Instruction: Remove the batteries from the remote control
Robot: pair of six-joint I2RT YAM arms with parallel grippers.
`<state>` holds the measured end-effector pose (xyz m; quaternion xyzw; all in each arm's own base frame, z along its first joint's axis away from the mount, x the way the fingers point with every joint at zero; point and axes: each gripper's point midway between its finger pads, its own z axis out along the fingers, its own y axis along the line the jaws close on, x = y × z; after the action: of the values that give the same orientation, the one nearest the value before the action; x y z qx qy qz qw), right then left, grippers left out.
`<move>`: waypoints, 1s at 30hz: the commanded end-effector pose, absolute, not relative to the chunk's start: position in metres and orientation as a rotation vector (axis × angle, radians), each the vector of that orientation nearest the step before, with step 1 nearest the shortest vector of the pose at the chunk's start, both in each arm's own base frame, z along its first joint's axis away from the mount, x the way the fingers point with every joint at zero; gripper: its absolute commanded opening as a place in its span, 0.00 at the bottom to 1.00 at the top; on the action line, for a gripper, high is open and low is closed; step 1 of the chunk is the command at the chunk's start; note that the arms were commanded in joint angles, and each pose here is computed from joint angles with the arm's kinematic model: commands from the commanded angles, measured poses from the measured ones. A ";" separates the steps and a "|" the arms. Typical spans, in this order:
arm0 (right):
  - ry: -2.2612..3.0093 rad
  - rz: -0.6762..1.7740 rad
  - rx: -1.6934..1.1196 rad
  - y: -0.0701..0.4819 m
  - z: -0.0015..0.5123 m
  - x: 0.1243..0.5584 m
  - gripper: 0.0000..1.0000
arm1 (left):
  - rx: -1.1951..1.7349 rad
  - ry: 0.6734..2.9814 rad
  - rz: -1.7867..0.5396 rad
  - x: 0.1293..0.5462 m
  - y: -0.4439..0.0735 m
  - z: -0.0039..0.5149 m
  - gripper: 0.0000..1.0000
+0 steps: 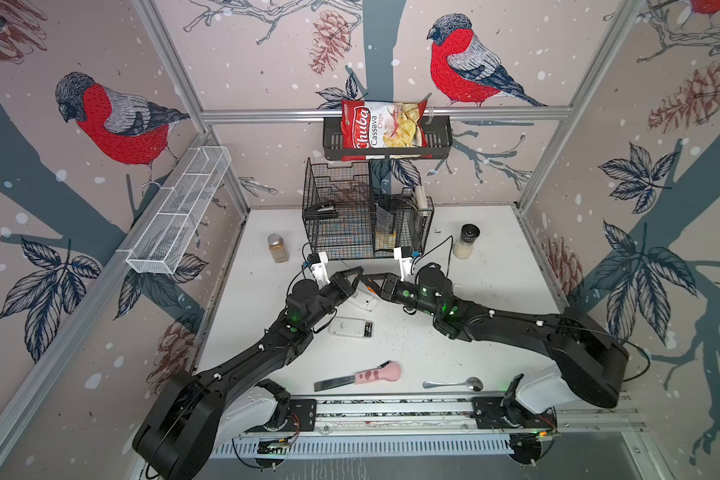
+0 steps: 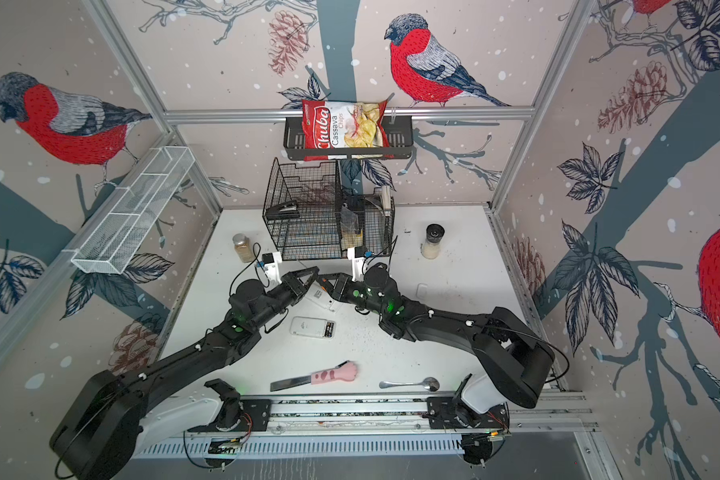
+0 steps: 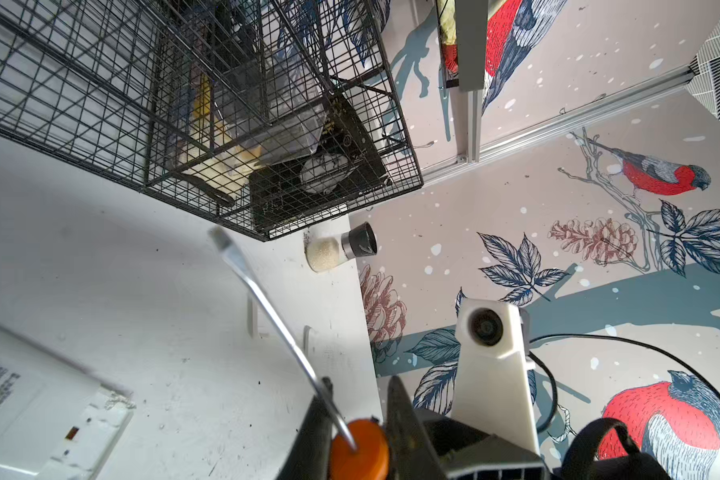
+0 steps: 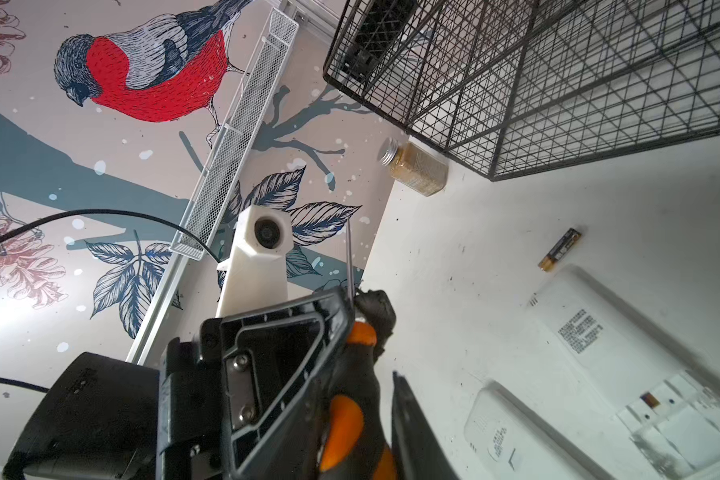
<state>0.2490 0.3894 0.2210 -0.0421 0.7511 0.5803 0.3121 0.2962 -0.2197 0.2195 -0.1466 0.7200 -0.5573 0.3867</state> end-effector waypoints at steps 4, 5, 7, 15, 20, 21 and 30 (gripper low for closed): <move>1.968 1.528 -0.117 0.391 0.226 0.252 0.03 | -0.324 1.818 -1.414 0.292 -0.221 0.223 0.00; 1.972 1.526 -0.123 0.392 0.225 0.252 0.01 | -0.323 1.815 -1.413 0.292 -0.221 0.224 0.00; 1.987 1.515 -0.139 0.392 0.222 0.250 0.00 | -0.319 1.816 -1.407 0.292 -0.220 0.224 0.00; 2.084 1.422 -0.204 0.384 0.201 0.242 0.00 | -0.316 1.814 -1.357 0.293 -0.215 0.227 0.38; 2.149 1.352 -0.233 0.371 0.186 0.233 0.00 | -0.307 1.828 -1.312 0.293 -0.209 0.228 0.43; 2.166 1.338 -0.240 0.369 0.183 0.230 0.00 | -0.311 1.842 -1.298 0.293 -0.208 0.225 0.43; 2.373 1.098 -0.315 0.317 0.145 0.190 0.00 | -0.368 1.994 -1.138 0.287 -0.177 0.191 0.40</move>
<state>0.1984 0.3370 0.1644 -0.1080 0.8454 0.4527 0.2620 0.2911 -0.1844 0.2114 -0.1481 0.7565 -0.4850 0.4130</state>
